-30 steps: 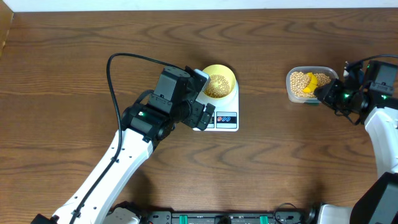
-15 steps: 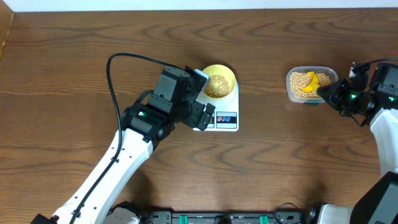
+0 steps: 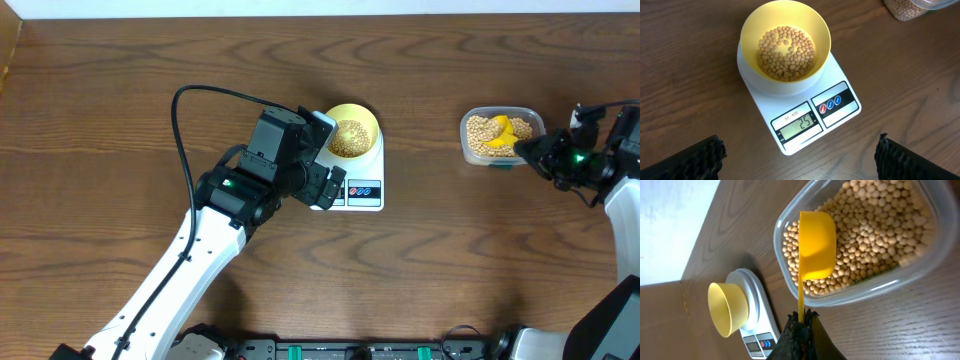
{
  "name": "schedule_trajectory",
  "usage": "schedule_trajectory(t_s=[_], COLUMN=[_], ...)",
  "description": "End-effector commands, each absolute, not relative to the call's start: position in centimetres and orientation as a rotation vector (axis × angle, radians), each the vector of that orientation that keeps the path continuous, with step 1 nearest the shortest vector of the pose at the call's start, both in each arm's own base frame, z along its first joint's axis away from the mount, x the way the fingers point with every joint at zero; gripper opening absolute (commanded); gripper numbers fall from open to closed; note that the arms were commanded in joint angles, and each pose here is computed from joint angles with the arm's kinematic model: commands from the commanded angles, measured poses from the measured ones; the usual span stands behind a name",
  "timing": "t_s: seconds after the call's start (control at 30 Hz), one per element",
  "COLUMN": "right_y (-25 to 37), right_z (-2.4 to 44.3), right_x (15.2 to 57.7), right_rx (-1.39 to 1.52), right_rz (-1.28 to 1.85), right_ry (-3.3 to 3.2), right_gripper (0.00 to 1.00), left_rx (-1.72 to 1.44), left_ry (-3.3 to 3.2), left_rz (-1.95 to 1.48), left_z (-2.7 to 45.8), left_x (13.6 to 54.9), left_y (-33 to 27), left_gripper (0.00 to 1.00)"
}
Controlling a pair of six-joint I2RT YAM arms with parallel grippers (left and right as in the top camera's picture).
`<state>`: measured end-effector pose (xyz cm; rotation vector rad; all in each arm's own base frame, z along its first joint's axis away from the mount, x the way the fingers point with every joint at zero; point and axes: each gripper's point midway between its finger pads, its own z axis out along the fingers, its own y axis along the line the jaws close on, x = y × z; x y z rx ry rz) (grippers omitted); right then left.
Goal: Scoop item into bowl and weigh 50g on scale
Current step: 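Dip the scoop into the soybeans and drag it to fill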
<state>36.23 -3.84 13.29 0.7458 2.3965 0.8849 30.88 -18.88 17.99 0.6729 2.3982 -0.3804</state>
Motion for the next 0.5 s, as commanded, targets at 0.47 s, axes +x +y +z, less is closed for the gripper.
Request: schedule_trajectory(t_s=[0.47], right_y=[-5.6], right_z=[15.3], right_x=[35.9], right_rx=[0.812], right_rz=[1.067], right_ry=[2.274], right_gripper=[0.01], left_rx=[0.673], left_ry=[2.389], left_rz=[-0.360], left_z=[18.2], left_x=[31.1], left_y=[-18.6], left_gripper=[0.98])
